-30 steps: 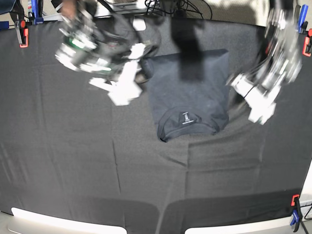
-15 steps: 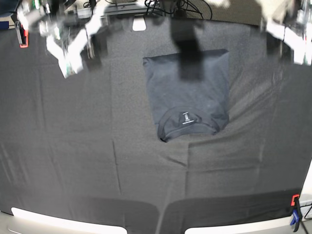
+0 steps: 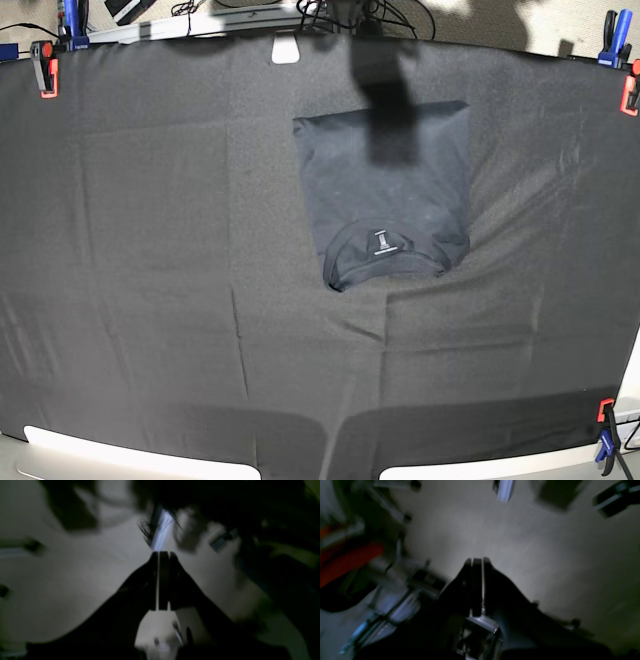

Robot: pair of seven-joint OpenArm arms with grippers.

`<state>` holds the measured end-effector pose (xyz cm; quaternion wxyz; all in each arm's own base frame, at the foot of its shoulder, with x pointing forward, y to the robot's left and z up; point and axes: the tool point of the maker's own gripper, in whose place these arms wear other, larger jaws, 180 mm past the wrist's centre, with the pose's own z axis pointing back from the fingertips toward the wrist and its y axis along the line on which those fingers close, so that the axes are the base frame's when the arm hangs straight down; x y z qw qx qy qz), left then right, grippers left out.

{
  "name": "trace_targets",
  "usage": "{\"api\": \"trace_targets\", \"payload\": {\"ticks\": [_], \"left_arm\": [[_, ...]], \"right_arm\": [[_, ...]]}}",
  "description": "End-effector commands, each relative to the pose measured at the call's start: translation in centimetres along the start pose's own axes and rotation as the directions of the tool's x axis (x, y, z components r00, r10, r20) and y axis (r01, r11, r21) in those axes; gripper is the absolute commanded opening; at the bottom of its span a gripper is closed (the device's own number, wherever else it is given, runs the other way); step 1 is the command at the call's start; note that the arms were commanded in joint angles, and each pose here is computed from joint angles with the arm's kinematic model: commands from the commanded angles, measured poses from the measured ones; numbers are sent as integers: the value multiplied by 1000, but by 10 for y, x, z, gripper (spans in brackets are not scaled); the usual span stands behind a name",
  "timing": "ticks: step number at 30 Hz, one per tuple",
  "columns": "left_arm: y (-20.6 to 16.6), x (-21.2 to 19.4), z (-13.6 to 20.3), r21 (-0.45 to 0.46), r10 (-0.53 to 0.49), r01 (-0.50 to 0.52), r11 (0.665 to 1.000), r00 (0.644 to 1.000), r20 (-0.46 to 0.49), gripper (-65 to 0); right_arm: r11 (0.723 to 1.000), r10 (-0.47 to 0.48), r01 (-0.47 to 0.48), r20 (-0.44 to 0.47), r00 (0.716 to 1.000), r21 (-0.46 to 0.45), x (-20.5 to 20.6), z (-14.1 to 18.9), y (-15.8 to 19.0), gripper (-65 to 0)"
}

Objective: Layout the t-shirt on the table in an organized manner, then fold the t-shirt properly

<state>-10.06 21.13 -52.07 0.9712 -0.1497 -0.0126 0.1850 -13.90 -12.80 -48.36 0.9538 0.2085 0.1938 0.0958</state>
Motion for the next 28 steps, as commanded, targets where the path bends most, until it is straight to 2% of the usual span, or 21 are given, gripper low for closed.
{"api": "trace_targets", "payload": {"ticks": [1,3,5,8,12,13,16,19,23,28], "left_arm": [[7,-8,-4,1,27,-26,1000,1000,-12,-650],[12,-22,-20,-15,50,-51,999,998,-40,-650],[17,-27,-33,-30,53,-53,998,998,-29,-650],[25,-22,-46,-27,71,-69,997,997,42,-650],[29,-2,-55,-10,68,-67,998,975,213,-650],[28,2,-57,-11,66,-65,998,966,250,-631],[15,13,-66,-24,48,-43,999,948,313,-519],[1,18,-84,4,26,-29,1000,950,311,-462],[-19,26,-107,30,27,-38,999,954,299,-460],[-45,40,-124,-4,51,-52,999,951,305,-460]], "right_arm": [[1000,4,-4,-40,999,11,-4,-7,-5,-650],[999,-38,41,-140,989,18,-14,-28,-15,-650],[998,-50,57,-211,976,26,-17,-43,-26,-650],[998,-47,55,-251,967,24,-8,-58,-46,-650],[999,-47,49,-159,986,8,31,-72,-67,-650],[999,-35,35,-124,992,-2,42,-75,-71,-650],[998,35,-35,-3,999,-52,80,-78,-83,-650],[995,75,-70,82,994,-67,110,-78,-81,-640],[996,84,-79,148,985,-40,133,-82,-64,-563],[996,84,-81,206,975,-21,146,-85,-50,-562]]}}
